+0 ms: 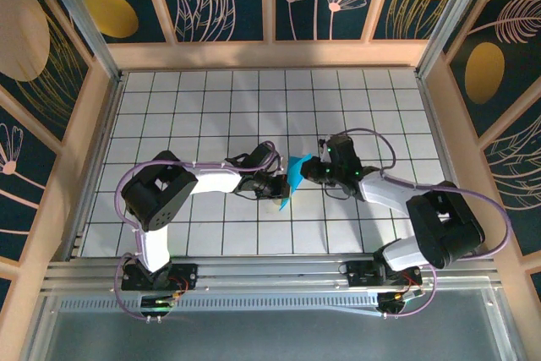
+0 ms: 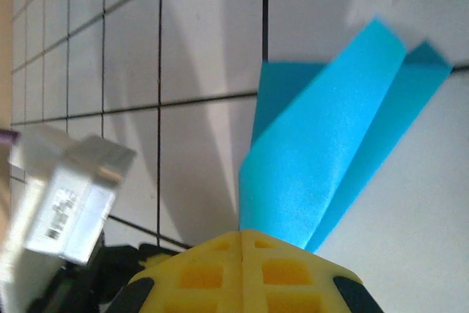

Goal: Fold a paper plane with a square sheet of paper (fold left side to right side)
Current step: Fold the wing for the fifth time at the center of the table.

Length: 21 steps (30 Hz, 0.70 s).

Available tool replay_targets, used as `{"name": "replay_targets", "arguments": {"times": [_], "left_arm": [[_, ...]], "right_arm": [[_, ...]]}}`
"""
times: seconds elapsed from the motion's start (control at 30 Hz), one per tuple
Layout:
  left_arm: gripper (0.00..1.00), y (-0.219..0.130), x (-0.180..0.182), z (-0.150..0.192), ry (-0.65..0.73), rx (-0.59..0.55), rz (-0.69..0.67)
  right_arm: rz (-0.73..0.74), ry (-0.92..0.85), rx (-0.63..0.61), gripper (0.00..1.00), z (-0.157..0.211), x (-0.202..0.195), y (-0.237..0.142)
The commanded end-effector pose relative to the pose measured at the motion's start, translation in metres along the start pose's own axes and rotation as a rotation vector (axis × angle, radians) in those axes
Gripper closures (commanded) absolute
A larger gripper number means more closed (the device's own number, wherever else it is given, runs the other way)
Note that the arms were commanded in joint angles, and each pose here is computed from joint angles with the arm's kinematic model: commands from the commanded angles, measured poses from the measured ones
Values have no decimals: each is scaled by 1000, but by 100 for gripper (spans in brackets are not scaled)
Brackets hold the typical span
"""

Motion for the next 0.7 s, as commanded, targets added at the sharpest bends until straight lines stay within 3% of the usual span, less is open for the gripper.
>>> {"name": "replay_targets", "arguments": {"times": [0.0, 0.67], "left_arm": [[99, 11, 37, 27, -39, 99, -200], [100, 9, 46, 32, -34, 120, -267]], "right_arm": [[-25, 10, 29, 100, 10, -1, 9], [134, -27, 52, 100, 13, -25, 41]]}}
Point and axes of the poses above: each hand's point on the last joint's axis, 136 mm out from that joint toward the fingers, its own y axis out along the fingers, its own x axis along the line the jaws close on, z = x × y, the point moved 7 cm from there along -y, back along the fingers, and after that the axes turned 10 degrees about y, right-handed, at the moved point
